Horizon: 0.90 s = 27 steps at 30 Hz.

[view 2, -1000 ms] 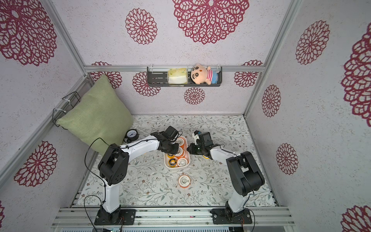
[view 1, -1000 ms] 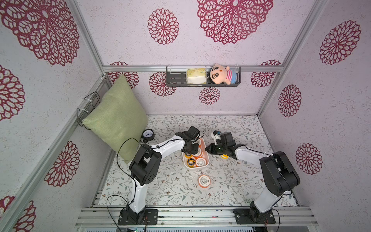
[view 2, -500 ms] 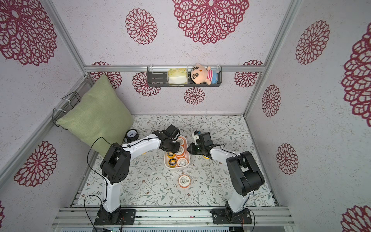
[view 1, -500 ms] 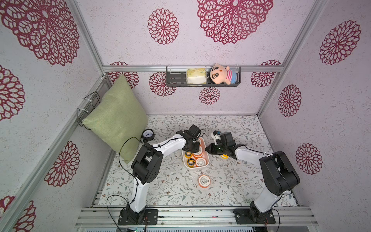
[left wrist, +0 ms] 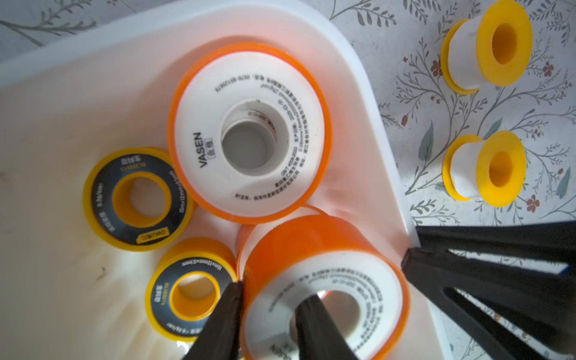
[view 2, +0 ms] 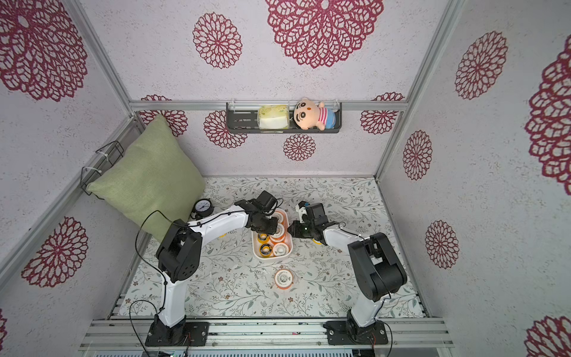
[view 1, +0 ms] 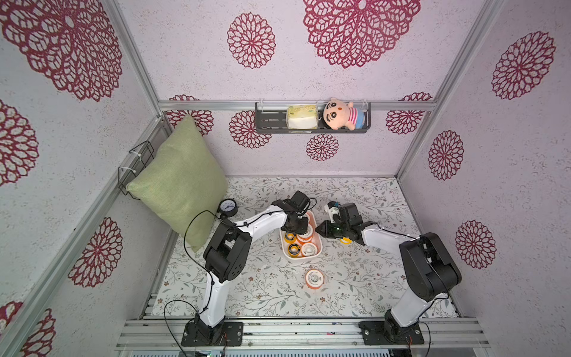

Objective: Put the sealing tape into the storage box
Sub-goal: Place the sealing tape in the storage box.

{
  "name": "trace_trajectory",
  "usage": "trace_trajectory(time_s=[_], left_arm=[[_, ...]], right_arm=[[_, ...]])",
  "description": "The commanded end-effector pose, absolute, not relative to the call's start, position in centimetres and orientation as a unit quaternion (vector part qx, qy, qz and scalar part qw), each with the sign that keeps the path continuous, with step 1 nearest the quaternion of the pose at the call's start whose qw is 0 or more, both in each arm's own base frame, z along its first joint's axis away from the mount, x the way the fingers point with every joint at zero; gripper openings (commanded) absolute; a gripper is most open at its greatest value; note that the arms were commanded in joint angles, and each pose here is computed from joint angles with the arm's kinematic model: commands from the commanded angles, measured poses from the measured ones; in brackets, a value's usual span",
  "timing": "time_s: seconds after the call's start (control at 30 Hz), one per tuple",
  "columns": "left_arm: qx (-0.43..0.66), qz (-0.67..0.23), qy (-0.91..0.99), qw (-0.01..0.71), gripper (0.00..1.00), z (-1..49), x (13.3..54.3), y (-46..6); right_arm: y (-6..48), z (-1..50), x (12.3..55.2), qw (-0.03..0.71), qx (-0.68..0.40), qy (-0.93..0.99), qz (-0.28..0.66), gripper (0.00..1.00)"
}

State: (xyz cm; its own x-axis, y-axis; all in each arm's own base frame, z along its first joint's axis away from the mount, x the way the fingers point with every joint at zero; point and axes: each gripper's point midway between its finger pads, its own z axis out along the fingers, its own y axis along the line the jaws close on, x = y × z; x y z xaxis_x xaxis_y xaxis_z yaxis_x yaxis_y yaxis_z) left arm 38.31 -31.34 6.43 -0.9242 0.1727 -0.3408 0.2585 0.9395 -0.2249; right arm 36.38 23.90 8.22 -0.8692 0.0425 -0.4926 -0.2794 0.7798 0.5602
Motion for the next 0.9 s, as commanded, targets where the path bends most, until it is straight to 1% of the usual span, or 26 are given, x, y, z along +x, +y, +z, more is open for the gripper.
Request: trace_trajectory(time_s=[0.0, 0.37, 0.43, 0.57, 0.6, 0.77, 0.87], left_arm=[[0.113, -0.132, 0.972, 0.157, 0.35, 6.3, 38.4, -31.5], [0.115, -0.138, 0.972, 0.153, 0.39, 6.1, 38.3, -31.8], [0.118, -0.142, 0.971, 0.154, 0.36, 6.4, 38.1, -31.9], [0.123, -0.151, 0.968, 0.158, 0.23, 6.9, 37.8, -32.1], [0.123, -0.151, 0.968, 0.158, 0.22, 7.0, 37.7, -32.1], [0.120, -0.154, 0.967, 0.163, 0.22, 7.7, 37.6, -32.0], [0.120, -0.153, 0.967, 0.167, 0.24, 8.3, 37.5, -32.0]], right_arm=[[23.9, 8.5, 36.7, 0.247, -0.066, 0.911, 0.324, 0.17], [23.9, 8.7, 36.7, 0.247, -0.068, 0.911, 0.324, 0.17], [23.9, 8.7, 36.7, 0.248, -0.068, 0.911, 0.323, 0.17], [23.9, 8.6, 36.7, 0.246, -0.067, 0.911, 0.324, 0.17], [23.9, 8.5, 36.7, 0.245, -0.067, 0.911, 0.324, 0.17], [24.0, 8.5, 36.6, 0.245, -0.068, 0.911, 0.324, 0.18], [23.9, 8.5, 36.6, 0.245, -0.067, 0.912, 0.323, 0.17]])
